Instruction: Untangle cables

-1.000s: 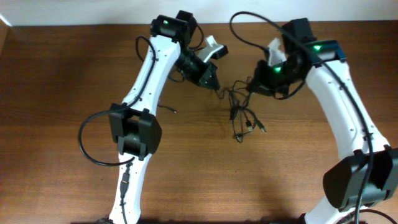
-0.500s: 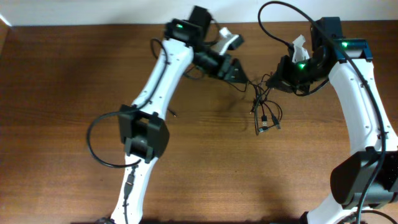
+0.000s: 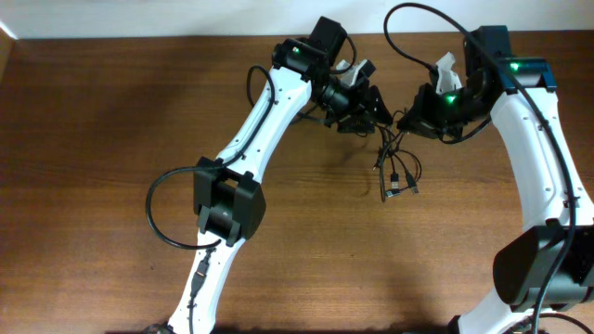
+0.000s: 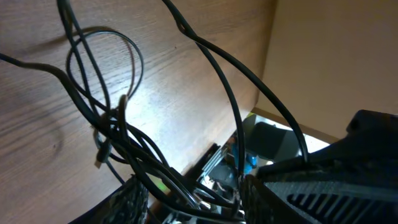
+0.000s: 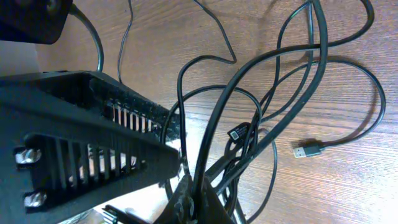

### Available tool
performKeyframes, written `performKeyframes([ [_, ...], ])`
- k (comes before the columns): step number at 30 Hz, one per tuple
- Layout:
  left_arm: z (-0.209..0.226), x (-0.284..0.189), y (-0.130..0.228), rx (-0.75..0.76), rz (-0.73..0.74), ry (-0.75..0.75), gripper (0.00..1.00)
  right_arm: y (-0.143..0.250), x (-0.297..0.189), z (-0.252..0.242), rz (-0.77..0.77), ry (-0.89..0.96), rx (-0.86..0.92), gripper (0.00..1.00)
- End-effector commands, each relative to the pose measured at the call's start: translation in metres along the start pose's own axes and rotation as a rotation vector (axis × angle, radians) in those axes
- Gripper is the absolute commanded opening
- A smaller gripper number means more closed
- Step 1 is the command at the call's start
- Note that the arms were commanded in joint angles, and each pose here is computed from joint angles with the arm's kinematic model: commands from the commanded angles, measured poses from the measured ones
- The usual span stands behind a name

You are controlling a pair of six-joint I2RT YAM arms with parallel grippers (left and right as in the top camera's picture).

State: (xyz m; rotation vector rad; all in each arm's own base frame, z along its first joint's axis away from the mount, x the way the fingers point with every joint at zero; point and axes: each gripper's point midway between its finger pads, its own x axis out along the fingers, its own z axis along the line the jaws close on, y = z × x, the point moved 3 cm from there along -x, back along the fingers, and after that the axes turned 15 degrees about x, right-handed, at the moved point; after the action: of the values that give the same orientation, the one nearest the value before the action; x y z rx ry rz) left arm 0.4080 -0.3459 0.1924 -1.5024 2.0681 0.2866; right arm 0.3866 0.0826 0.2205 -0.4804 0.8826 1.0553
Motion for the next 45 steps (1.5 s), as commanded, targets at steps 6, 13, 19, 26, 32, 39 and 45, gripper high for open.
performKeyframes([
  [6,-0.006,0.005,0.003,-0.016,0.023,0.058,0.36,0.004,-0.007,0.005,-0.016,-0.010,-0.032,0.04],
  [13,-0.009,0.007,-0.001,-0.050,0.011,0.061,0.27,0.009,-0.003,0.010,-0.005,-0.009,-0.050,0.04],
  [19,0.030,0.005,-0.013,-0.026,-0.072,-0.218,0.00,0.012,-0.002,0.009,0.005,0.001,-0.054,0.04],
  [26,0.165,-0.124,-0.001,-0.136,-0.114,-0.831,0.00,0.009,-0.014,-0.010,0.010,0.033,-0.033,0.04],
  [32,0.216,-0.200,0.027,-0.272,-0.105,-0.973,0.00,0.013,-0.072,-0.008,-0.062,-0.130,-0.052,0.04],
  [39,0.219,-0.207,0.029,-0.151,-0.055,-0.892,0.00,0.011,-0.113,-0.055,-0.106,-0.129,0.078,0.04],
  [45,0.102,-0.175,-0.012,0.269,-0.210,-0.249,0.00,0.035,-0.054,0.014,-0.044,-0.060,-0.102,0.59],
])
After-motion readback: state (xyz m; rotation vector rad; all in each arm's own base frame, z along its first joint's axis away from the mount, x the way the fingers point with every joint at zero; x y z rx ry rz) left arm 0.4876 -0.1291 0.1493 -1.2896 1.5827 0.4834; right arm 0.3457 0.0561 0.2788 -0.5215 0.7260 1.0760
